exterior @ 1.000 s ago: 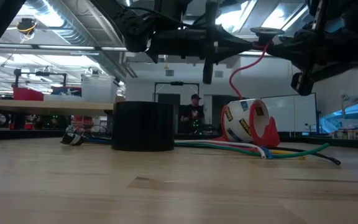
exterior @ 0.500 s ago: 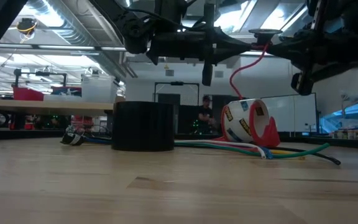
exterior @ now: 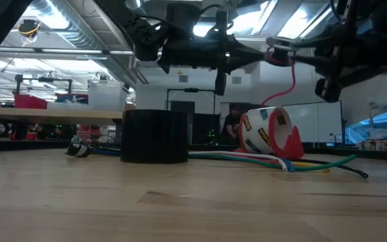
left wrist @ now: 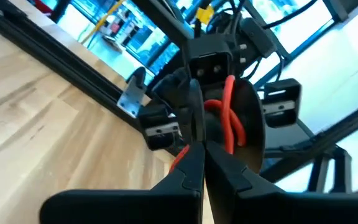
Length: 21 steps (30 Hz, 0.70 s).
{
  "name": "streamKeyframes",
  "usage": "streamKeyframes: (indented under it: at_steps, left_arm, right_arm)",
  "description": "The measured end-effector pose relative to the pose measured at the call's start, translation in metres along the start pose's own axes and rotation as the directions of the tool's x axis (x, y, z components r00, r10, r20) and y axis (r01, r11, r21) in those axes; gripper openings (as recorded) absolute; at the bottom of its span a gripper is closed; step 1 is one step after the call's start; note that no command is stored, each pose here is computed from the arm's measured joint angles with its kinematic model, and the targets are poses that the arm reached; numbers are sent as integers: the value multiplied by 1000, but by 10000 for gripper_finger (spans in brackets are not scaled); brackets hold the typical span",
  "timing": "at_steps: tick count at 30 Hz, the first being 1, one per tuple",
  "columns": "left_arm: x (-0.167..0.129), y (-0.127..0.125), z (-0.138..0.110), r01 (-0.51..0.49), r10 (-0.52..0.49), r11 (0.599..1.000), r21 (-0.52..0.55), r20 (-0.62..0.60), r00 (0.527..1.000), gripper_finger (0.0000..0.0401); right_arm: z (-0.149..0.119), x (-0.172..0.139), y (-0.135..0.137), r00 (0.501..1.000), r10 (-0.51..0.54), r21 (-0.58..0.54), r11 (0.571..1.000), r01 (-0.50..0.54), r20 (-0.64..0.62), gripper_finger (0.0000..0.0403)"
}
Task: Coil cords
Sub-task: Coil the red wire on the black spool
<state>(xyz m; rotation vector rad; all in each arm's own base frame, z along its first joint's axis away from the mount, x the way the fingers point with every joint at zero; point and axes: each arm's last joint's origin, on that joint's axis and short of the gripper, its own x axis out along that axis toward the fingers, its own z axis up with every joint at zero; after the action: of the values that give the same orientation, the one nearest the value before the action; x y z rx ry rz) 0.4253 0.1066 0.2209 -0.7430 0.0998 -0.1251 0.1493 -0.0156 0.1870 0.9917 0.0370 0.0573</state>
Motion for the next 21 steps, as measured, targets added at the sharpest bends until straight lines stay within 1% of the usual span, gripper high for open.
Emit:
streamKeyframes:
  at_steps: [5,8,10,13,18,21]
  left_arm:
    - [-4,4,4,52,-54,998,-20,-54,997,0]
    - [-12,3,10,45,-48,999,-29,-109,993,0]
    - [-18,2,15,40,-42,999,-18,-149,988,0]
    - [-25,-2,18,27,-26,1000,0,-206,978,0]
    - [-27,-12,14,51,-34,997,59,-259,965,0]
    - [-24,-16,9,70,-44,994,86,-274,961,0]
  right_arm:
    - [-3,-2,-4,998,-55,-16,998,55,-30,92]
    - [-4,-5,-5,996,-73,-14,997,73,-42,92]
    - [-3,-8,-2,998,-62,-17,998,61,-33,92]
    - [-2,-14,1,998,-57,-31,998,57,3,92]
    - [1,-22,1,982,-136,-69,987,146,129,92]
    - [2,-23,2,980,-134,-87,985,148,148,92]
